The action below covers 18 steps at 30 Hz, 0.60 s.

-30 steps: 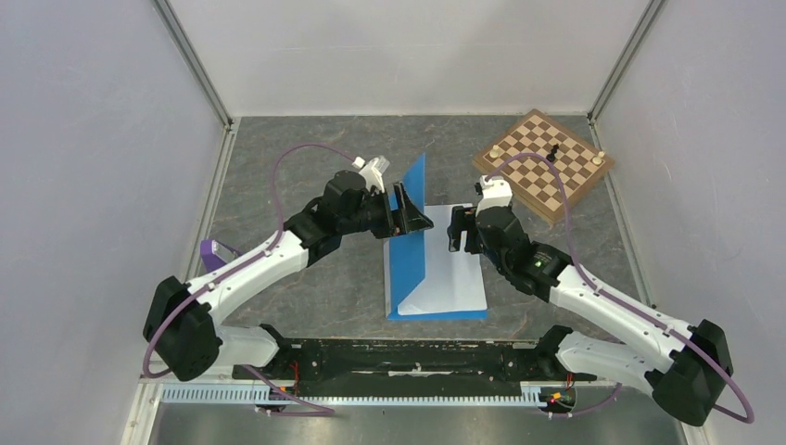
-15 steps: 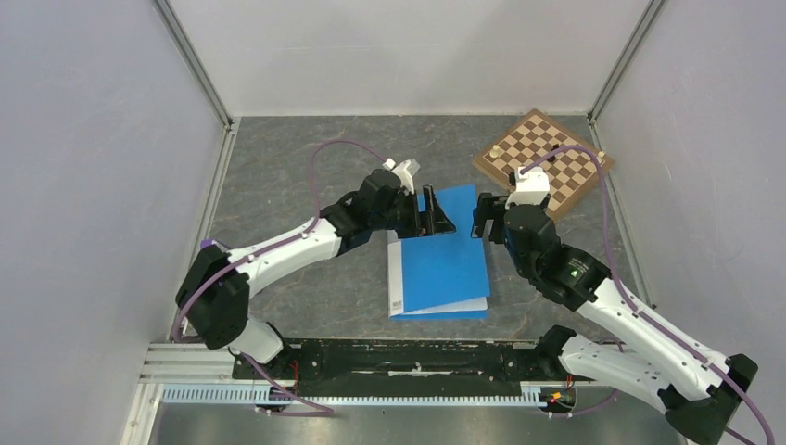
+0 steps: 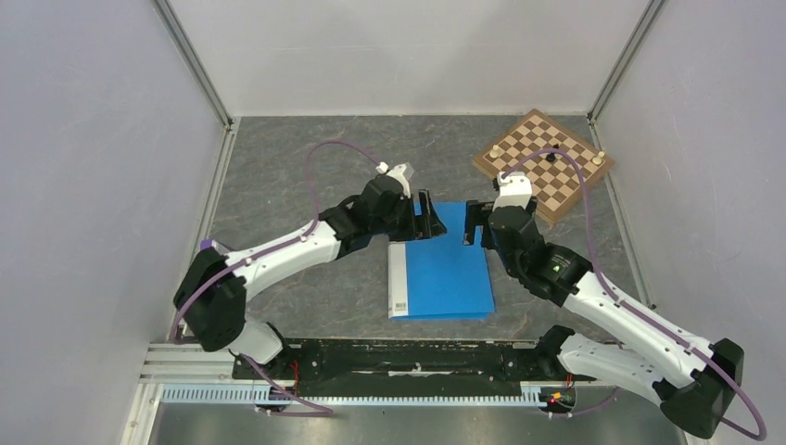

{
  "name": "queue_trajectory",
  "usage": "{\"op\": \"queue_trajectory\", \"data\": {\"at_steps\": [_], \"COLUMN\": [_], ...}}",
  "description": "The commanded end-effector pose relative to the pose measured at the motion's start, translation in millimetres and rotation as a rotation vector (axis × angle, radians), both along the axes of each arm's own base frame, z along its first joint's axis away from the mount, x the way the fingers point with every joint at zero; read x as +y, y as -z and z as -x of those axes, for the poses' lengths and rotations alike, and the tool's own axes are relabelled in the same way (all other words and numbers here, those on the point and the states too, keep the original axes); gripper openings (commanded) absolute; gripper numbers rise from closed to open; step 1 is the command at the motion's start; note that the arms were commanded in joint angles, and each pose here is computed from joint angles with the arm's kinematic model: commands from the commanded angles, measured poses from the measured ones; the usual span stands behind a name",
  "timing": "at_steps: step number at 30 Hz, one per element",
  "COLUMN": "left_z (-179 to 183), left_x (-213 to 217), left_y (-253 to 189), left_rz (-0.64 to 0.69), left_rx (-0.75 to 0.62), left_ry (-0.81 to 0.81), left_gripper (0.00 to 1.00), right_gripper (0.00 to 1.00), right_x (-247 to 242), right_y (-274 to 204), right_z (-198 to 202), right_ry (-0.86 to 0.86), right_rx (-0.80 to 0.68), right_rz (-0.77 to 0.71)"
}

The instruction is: Put the files into the folder

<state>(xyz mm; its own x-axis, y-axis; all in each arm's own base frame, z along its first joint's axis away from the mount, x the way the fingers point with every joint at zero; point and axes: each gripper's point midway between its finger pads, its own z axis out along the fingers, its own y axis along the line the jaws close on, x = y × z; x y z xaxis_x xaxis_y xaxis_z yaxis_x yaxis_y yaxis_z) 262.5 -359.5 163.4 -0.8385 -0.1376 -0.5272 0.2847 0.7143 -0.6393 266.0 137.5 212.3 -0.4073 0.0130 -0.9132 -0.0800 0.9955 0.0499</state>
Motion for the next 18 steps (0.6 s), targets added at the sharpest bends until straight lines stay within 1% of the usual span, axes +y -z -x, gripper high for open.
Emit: {"op": "queue_trajectory", "data": {"at_steps": [1,5,8,11,18], "left_z": [-1.9,-1.5,2.5,3.5,7.9], "left_x": [36.5,63.2,78.3,98.1,121.4], "left_y": [-24.4,-42.3,-51.5,-53.0,-62.2], "left_rz": [-0.070,-0.113,-0.184,-0.269,-0.274], "left_rx": [-0.140,-0.200,-0.215,-0.215,-0.276], "left_ry": [-0.062,-0.113,-0.109,-0.144,-0.201], "left_gripper": [0.84,0.84,0.84,0.84,0.84], "right_gripper": [0.92,0.93,0.93,0.94,0.95], "right_x": [12.0,21.4,25.1,26.7,26.5], "right_y": [1.6,8.0,12.2,16.4,23.1], "right_z": [-7.3,-8.3,-8.9,-9.0,-8.8], "right_ry": [-0.019,-0.041,-0.047,-0.050,-0.044], "right_rx": [-0.015,-0.007,0.000,0.011,0.024], "right_rz": [-0.035,-0.067,-0.082,-0.079,-0.076]}}
